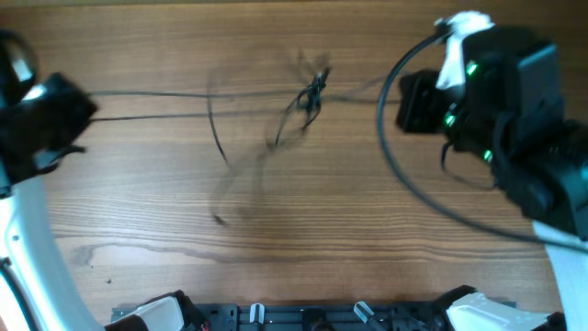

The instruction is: Untangle cables

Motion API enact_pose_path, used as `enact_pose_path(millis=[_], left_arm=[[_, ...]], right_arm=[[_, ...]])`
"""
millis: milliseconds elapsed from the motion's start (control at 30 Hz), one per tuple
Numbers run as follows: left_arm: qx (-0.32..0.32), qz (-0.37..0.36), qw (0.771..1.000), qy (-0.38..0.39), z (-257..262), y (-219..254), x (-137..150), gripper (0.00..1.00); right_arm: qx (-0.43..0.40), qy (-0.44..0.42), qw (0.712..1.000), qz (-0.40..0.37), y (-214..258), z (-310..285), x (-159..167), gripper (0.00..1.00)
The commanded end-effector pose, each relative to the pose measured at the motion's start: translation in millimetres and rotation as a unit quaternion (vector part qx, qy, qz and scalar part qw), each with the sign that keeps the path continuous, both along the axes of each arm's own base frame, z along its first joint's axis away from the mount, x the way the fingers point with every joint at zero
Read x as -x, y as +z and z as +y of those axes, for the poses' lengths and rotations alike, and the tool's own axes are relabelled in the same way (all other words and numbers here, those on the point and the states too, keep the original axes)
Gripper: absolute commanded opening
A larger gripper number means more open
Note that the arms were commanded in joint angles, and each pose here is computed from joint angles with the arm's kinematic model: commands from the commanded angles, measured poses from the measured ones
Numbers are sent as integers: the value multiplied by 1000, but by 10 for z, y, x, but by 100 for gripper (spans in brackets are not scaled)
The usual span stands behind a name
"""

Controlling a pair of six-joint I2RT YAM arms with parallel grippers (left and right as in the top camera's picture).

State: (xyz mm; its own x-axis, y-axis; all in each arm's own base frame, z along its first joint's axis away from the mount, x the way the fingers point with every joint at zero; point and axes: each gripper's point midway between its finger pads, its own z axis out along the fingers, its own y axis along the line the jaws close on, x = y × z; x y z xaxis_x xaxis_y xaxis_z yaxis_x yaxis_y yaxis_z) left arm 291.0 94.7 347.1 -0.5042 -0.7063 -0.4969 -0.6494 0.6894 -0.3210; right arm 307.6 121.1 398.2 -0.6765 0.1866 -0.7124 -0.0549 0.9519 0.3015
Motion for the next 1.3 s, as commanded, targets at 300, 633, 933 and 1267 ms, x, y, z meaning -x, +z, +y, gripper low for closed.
enact_pose_path(millis=[300,633,933,1267], left_arm=[[-42,-27,972,228,951,228,683,4],[-44,-47,952,299,1154,324,987,4],[-37,-62,930,360,1395,359,1238,4],[-22,-73,936,344,1345,362,1165,4]], right_arm=[[52,-153,987,-4,-16,-1438,-227,4],[56,-230,971,-14,41,-1921,-202,4],[16,-308,951,-18,64,-2534,-20,4],[5,-290,957,-16,51,-2507,-9,4]])
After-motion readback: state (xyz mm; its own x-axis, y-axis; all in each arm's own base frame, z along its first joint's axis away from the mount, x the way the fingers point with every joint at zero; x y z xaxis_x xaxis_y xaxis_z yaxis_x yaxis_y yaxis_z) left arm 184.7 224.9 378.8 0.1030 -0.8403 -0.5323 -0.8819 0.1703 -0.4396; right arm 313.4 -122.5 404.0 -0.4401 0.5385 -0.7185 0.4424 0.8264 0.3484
